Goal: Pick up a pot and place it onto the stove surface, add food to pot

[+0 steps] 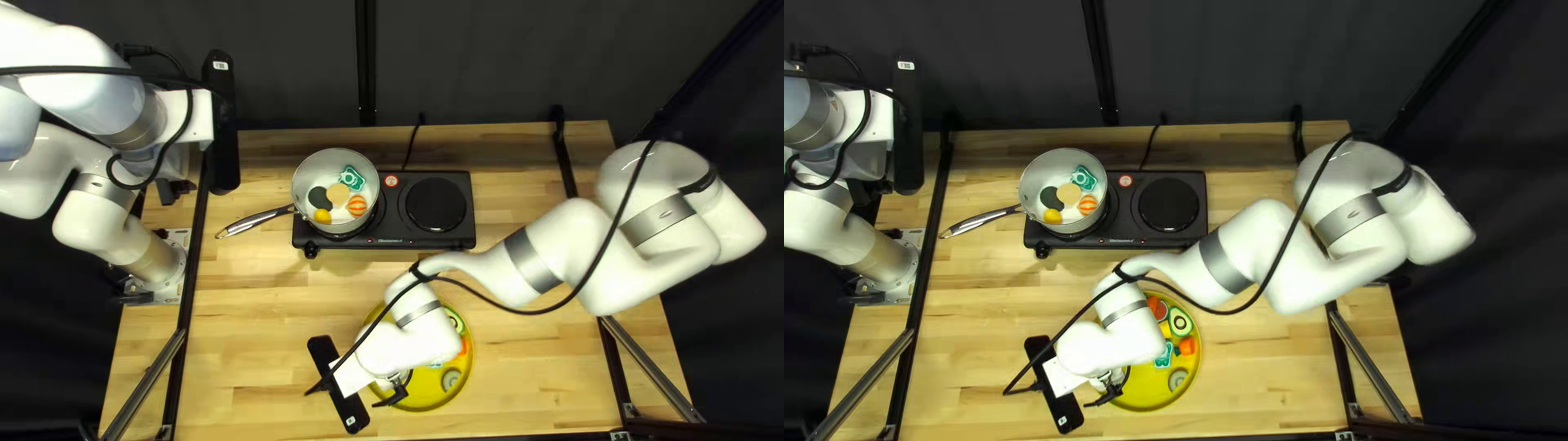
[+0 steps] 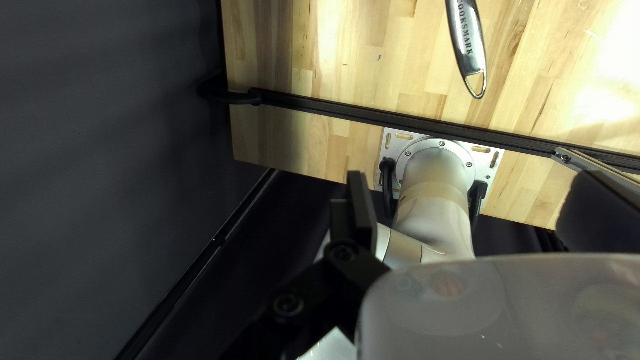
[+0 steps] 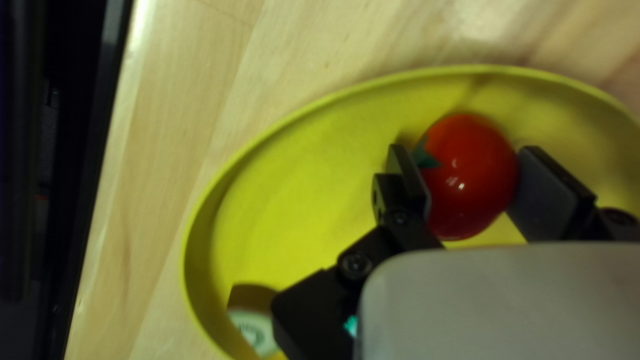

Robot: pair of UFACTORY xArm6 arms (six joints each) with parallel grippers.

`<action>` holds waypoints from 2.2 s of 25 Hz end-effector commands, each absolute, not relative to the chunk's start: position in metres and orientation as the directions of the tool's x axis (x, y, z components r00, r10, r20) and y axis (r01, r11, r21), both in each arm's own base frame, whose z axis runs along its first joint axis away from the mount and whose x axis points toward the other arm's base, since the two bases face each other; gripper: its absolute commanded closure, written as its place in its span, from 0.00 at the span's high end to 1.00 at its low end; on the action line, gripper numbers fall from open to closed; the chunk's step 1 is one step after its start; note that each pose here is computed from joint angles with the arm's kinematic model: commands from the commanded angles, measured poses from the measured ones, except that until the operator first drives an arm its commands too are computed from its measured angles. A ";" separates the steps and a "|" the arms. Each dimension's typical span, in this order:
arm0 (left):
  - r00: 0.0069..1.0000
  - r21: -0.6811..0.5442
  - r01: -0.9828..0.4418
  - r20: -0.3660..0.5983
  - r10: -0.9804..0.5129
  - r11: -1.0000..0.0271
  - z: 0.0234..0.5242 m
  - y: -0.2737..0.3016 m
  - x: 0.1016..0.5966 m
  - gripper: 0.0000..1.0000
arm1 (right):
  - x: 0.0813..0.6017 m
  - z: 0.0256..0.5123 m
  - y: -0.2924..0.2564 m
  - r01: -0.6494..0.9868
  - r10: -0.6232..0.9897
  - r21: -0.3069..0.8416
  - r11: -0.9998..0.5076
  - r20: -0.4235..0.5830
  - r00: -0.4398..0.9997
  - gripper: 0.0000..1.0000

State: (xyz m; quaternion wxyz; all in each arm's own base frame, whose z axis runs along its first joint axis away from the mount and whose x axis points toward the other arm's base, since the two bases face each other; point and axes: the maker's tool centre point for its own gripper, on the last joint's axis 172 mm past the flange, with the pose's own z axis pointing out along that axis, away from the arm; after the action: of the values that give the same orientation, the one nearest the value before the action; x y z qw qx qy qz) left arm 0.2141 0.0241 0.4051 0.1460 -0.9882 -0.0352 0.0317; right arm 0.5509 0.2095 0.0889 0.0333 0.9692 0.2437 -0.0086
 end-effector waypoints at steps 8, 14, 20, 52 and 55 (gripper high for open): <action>0.996 -0.291 0.060 -0.052 0.079 -0.955 0.405 0.024 0.214 1.00 | 0.545 0.207 0.060 0.423 0.424 0.123 -0.898 -0.019 0.905 0.00; 0.996 -0.291 0.060 -0.052 0.079 -0.955 0.405 0.024 0.214 1.00 | 0.569 0.210 -0.022 0.402 0.403 0.098 -0.911 -0.009 0.915 0.00; 0.996 -0.291 0.060 -0.052 0.079 -0.955 0.405 0.024 0.214 1.00 | 0.588 0.188 -0.061 0.389 0.390 0.068 -0.919 0.001 0.921 0.00; 0.996 -0.291 0.060 -0.052 0.079 -0.955 0.405 0.024 0.214 1.00 | 0.579 0.213 -0.030 0.423 0.422 0.057 -0.905 -0.021 0.906 1.00; 0.996 -0.291 0.060 -0.052 0.079 -0.955 0.405 0.024 0.214 1.00 | 0.548 0.219 0.016 0.421 0.419 0.079 -0.904 -0.035 0.907 1.00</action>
State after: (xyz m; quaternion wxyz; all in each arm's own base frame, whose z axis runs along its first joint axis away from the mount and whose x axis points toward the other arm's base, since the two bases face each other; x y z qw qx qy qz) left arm 0.2141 0.0241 0.4051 0.1460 -0.9882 -0.0352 0.0317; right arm 0.5733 -0.0191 0.2132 0.0291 0.9758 0.2169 -0.0044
